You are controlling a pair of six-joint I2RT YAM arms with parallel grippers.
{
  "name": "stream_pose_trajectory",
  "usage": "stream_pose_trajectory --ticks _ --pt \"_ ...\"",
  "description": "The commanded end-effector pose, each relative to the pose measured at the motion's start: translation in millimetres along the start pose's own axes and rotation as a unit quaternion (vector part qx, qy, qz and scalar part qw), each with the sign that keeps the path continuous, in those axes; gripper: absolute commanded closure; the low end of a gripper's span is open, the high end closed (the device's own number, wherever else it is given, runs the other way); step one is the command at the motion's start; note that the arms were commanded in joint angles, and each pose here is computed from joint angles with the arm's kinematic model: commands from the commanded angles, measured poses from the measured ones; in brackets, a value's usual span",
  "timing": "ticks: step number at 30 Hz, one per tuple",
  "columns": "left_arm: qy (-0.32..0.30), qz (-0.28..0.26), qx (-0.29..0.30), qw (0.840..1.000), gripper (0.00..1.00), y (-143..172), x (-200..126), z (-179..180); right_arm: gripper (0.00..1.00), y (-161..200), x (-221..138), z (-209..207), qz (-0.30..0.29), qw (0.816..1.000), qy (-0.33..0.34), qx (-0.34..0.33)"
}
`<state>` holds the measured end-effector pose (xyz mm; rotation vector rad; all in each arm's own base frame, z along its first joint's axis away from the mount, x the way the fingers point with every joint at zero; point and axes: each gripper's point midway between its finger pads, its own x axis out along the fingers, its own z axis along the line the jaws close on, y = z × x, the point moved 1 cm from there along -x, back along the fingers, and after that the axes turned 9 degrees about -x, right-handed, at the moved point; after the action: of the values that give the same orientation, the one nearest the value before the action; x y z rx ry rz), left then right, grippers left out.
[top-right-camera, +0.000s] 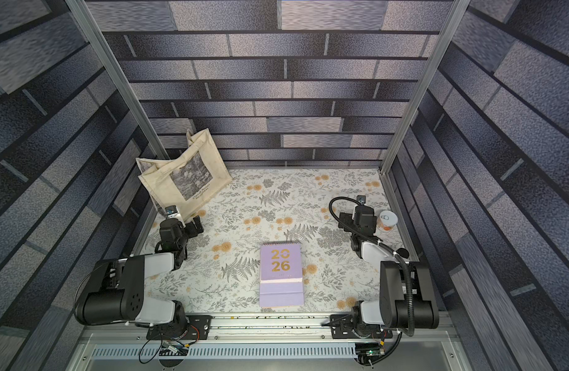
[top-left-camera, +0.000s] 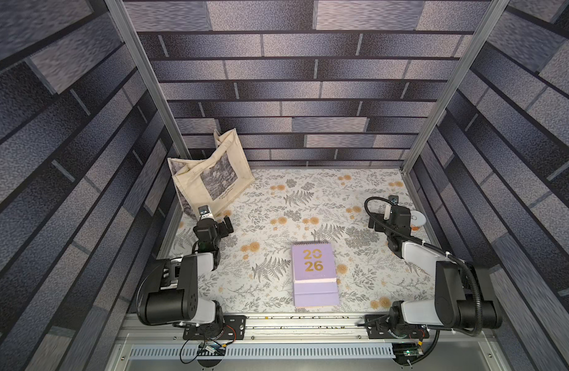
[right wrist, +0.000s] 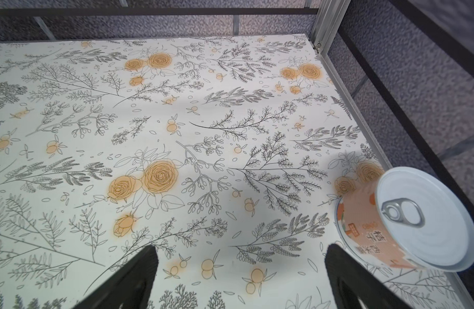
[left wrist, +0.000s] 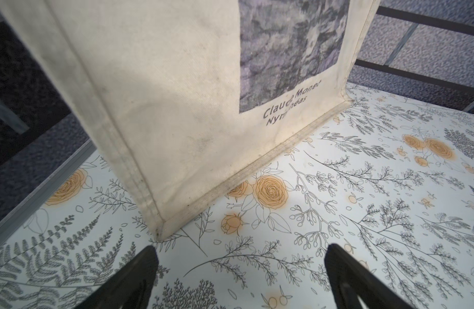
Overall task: Stack the calendars
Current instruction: Reset both arms
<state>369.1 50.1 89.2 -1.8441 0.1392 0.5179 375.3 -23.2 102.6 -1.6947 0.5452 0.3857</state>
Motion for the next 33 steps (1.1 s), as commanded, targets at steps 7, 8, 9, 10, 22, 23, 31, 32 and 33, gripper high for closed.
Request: stream_pose_trajectory --ticks 7,8,9,10,22,23,31,32,33 --pt "0.042 -0.013 0.051 0.998 0.0 -4.8 13.8 -24.7 0.0 -4.3 3.1 -0.1 -0.038 0.999 0.006 -0.005" --pt "0.043 -0.01 0.053 0.998 0.0 -3.7 13.8 -25.4 0.0 -4.7 2.7 -0.4 -0.039 0.999 0.007 -0.004" --pt "0.044 -0.012 0.055 0.997 0.0 -3.4 13.8 -26.3 0.0 -4.4 2.9 -0.3 -0.038 0.999 0.006 -0.005" --pt "0.044 -0.011 0.056 0.997 0.0 -3.8 13.6 -26.7 0.0 -4.8 2.7 -0.1 -0.039 0.999 0.006 -0.005" --pt "0.043 -0.009 0.056 0.997 0.0 -3.3 14.4 -26.3 0.0 -11.3 8.3 15.9 -0.083 0.995 -0.041 0.044" --pt "0.044 -0.01 0.055 0.997 0.0 -3.6 14.3 -26.4 0.0 -9.8 9.6 23.5 -0.082 0.995 -0.056 0.029" --pt "0.044 -0.01 0.054 0.998 0.0 -4.3 14.3 -26.0 0.0 -0.9 6.1 31.0 -0.124 0.99 -0.059 0.02" --pt "0.044 -0.009 0.055 0.997 0.0 -3.7 14.3 -25.9 0.0 -0.1 6.0 31.0 -0.12 0.991 -0.059 0.019" --pt "0.044 -0.01 0.054 0.997 0.0 -4.2 14.2 -26.2 0.0 1.0 5.3 31.3 -0.117 0.991 -0.06 0.017"
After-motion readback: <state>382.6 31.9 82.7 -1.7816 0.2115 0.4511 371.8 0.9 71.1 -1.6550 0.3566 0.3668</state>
